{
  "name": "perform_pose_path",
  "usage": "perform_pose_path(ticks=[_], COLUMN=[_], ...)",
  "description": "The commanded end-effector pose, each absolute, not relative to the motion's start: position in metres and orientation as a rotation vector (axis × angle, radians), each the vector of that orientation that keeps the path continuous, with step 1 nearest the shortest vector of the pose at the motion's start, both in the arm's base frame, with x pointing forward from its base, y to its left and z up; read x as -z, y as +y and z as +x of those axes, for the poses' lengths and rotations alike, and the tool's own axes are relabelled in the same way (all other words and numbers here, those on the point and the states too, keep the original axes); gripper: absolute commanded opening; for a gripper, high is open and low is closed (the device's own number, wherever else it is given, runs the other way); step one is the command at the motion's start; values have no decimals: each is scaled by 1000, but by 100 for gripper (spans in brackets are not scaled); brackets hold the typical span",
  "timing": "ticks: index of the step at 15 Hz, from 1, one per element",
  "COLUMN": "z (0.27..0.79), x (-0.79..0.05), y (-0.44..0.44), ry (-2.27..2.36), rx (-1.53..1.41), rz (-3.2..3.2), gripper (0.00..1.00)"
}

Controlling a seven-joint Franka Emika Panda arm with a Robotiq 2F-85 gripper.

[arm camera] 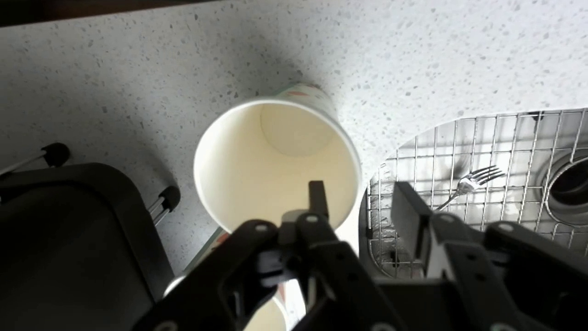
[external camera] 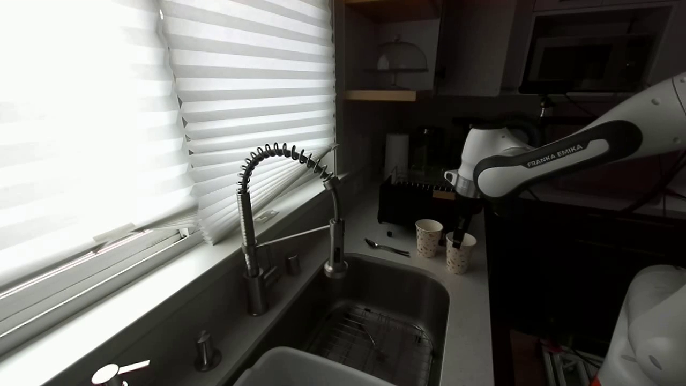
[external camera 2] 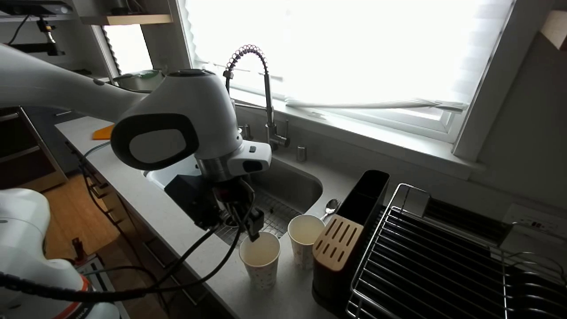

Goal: Unstack the cups, then stack the cups back together

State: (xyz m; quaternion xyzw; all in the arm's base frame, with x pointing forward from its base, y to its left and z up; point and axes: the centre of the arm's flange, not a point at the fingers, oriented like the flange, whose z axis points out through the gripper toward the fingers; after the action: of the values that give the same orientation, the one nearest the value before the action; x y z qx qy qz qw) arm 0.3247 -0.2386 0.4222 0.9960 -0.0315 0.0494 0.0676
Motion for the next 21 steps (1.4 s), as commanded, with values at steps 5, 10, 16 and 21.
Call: perform_pose_path(ticks=[5, 10, 16, 21], z=[341, 361, 388, 405], x=[-490, -472, -437, -417], y=[-261, -265, -269, -268], ry=[-143, -181, -233, -241], rx=[-345, -366, -326, -321], rz=[2862, 2871, 2884, 2886], gripper=[100, 100, 100, 85])
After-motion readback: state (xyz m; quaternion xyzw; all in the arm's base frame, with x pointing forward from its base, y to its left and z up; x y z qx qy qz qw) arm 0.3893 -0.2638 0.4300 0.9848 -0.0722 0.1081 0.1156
